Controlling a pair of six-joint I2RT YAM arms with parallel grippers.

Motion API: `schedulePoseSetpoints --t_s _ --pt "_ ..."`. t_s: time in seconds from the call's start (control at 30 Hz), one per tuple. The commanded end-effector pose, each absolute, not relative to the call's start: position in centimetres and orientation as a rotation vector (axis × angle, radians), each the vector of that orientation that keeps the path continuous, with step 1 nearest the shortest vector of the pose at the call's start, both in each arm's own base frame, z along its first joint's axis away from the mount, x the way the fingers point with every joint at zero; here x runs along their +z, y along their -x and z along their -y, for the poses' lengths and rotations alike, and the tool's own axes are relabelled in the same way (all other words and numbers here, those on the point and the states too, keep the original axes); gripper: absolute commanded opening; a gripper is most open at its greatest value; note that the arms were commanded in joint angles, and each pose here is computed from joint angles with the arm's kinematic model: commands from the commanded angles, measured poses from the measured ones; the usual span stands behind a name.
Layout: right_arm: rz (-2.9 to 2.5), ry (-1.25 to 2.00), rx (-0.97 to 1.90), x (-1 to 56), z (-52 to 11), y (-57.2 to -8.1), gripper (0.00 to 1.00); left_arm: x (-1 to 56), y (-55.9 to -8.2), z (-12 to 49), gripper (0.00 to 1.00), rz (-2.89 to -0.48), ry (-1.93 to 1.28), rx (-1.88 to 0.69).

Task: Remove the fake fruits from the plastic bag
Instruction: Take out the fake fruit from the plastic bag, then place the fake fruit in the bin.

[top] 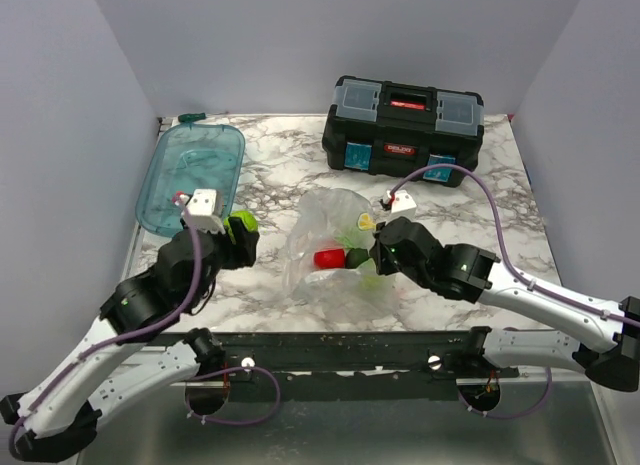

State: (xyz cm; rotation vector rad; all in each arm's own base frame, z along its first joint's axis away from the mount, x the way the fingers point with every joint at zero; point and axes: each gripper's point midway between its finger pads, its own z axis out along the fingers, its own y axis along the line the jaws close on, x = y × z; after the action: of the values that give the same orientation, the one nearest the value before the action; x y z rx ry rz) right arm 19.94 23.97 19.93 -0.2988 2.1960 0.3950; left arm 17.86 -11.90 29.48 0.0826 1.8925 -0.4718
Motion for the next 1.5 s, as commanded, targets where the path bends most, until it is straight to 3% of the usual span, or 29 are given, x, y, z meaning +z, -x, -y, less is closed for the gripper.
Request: schedulePoseSetpoints --t_s 0.0,0.23,0.37,0.63,0.83,1.47 --pt "-2.192 0.283 0.373 19.8 -23.0 -19.7 0.01 26.0 -22.7 6.9 0.43 -1.943 0.059 -0.105" --pt "-2.169 0.321 0.399 20.3 -23.4 -19.7 0.01 24.6 -32.9 2.3 0.43 -1.989 0.297 -0.127" --pt "-2.163 0.350 0.432 20.5 -24.0 -19.5 0.01 22.5 -39.2 -0.2 0.44 -2.124 0.335 0.024" --pt "-2.120 0.365 0.591 22.6 -25.7 -18.7 0.01 19.3 -45.9 -0.7 0.45 -2.332 0.190 0.098" --pt "-2.126 0.387 0.595 23.3 -25.9 -18.5 0.01 14.8 -46.8 -0.7 0.46 -2.550 0.106 0.072" --pt "-2.100 0.385 0.643 24.6 -26.5 -18.5 0.01 5.8 -43.6 -2.5 0.57 -2.826 0.207 0.089"
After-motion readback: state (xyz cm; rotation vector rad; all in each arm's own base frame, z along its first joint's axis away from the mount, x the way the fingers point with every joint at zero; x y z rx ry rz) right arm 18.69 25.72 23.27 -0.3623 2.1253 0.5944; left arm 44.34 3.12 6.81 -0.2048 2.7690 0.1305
